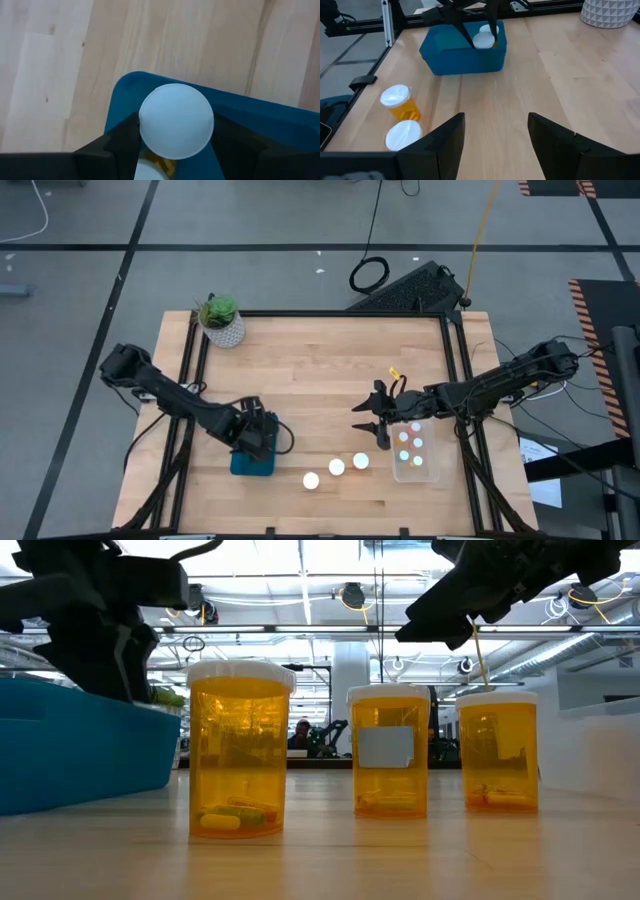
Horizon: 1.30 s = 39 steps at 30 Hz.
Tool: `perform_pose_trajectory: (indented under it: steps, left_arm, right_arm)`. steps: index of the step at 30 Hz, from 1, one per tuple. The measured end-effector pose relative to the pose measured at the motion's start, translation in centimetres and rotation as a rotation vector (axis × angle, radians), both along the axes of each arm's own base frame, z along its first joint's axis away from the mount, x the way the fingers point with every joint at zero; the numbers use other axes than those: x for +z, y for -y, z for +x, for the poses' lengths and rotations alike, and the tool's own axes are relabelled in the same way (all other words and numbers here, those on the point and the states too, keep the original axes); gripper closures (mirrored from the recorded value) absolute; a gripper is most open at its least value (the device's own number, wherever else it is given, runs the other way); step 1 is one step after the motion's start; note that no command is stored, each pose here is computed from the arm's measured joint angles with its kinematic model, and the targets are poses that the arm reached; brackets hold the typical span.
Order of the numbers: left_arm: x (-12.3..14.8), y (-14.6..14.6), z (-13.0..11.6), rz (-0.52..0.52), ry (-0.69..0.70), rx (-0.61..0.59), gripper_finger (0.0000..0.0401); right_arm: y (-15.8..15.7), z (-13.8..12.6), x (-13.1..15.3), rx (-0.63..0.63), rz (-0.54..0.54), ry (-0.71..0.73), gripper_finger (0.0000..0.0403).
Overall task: Pick and place medicine bottles into bin by pill shape (circle, oval)
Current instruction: Put the orange bottled capsule into the blue bin
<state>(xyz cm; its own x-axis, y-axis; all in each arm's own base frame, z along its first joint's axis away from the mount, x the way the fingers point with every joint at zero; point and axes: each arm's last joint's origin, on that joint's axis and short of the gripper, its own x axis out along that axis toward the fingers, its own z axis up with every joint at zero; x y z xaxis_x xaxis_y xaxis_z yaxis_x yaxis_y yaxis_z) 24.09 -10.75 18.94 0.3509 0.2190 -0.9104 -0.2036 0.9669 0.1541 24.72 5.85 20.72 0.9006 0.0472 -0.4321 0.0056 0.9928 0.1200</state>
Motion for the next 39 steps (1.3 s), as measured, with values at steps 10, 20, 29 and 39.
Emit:
perform_pose_trajectory:
  steps: [10,20,29,39]
  left_arm:
    - [0.0,0.0,0.0,-0.007,0.003,0.017,0.0123]
    - [1.6,-0.1,-0.8,-0.066,0.024,-0.017,0.0076]
    - [7.1,-0.1,-3.6,-0.157,0.318,-0.05,0.0075]
    - [6.5,3.6,-1.8,-0.202,0.408,-0.114,0.0103]
  right_arm:
    - [-0.2,0.0,0.0,0.061,-0.003,-0.007,0.0191]
    - [-0.1,-0.2,-0.4,0.061,-0.011,-0.053,0.0191]
    - [-0.4,-0.4,-0.6,0.065,-0.009,-0.069,0.0191]
    - [-0.3,-0.4,-0.6,0.052,0.008,-0.069,0.0191]
